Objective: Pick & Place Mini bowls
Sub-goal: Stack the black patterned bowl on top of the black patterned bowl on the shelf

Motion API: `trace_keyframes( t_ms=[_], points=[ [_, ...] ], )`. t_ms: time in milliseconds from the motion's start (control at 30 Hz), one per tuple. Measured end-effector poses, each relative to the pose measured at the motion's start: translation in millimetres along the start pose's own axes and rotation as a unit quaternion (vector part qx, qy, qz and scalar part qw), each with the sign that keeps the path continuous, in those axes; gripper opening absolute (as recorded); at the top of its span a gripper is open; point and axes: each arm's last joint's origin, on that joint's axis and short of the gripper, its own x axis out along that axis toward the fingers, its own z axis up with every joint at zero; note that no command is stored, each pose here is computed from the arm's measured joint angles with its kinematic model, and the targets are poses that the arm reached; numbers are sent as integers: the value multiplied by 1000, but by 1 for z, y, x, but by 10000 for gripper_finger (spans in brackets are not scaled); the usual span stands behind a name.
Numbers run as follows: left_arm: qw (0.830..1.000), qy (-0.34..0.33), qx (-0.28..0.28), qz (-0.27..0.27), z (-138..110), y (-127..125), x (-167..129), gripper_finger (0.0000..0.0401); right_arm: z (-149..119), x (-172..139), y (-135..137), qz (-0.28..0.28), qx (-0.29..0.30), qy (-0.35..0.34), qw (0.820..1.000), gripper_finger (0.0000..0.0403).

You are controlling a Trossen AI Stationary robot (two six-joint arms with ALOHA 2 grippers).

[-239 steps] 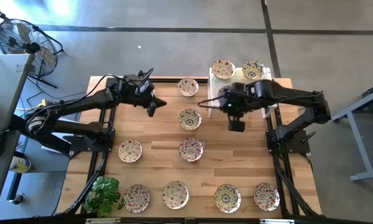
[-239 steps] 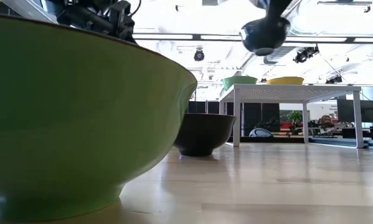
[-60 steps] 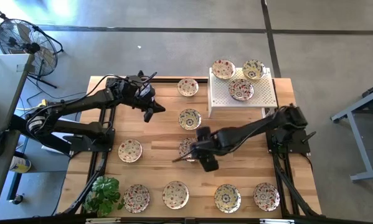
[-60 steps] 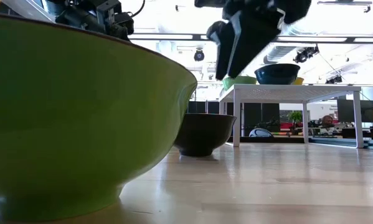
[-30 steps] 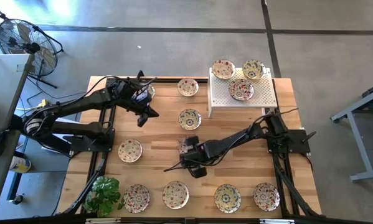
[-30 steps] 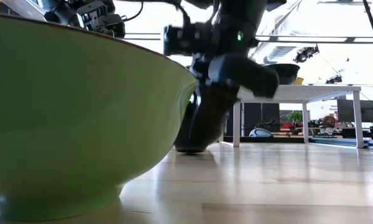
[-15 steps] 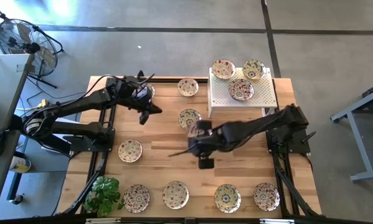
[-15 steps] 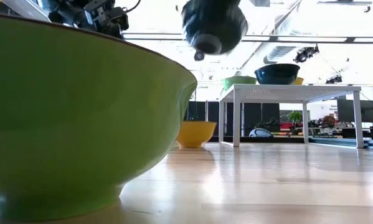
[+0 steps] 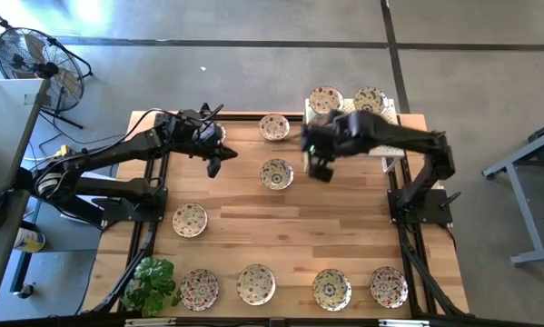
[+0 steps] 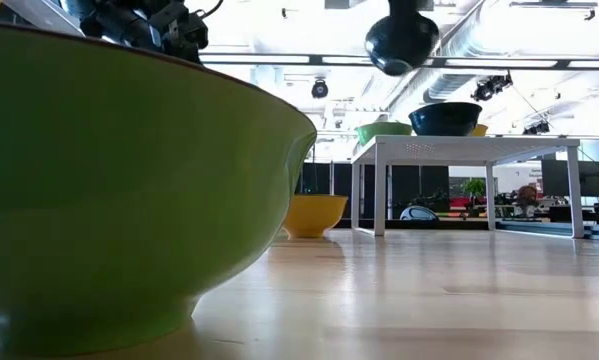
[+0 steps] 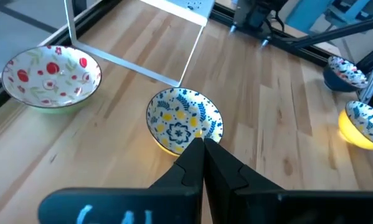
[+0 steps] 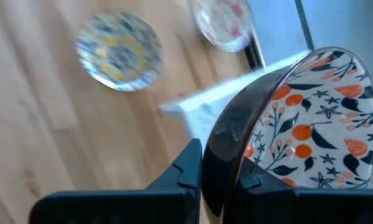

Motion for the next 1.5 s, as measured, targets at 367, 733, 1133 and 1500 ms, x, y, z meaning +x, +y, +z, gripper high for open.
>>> trace_keyframes(
  t_ms=[367, 733, 1133, 1500],
  points=[
    [1000, -6, -14, 17, 1, 1, 0, 1, -60, 16, -58, -21, 22, 57, 998, 23],
    [999, -9, -19, 47, 1, 3, 0, 1, -64, 60, -50, -18, -35, 71, 997, 24],
    [998, -11, -28, 57, 1, 3, 0, 1, -63, 68, -57, 5, -39, 65, 997, 29],
    [998, -11, -31, 60, 1, 3, 0, 1, -65, 71, -66, 17, -20, 70, 997, 31]
  ],
)
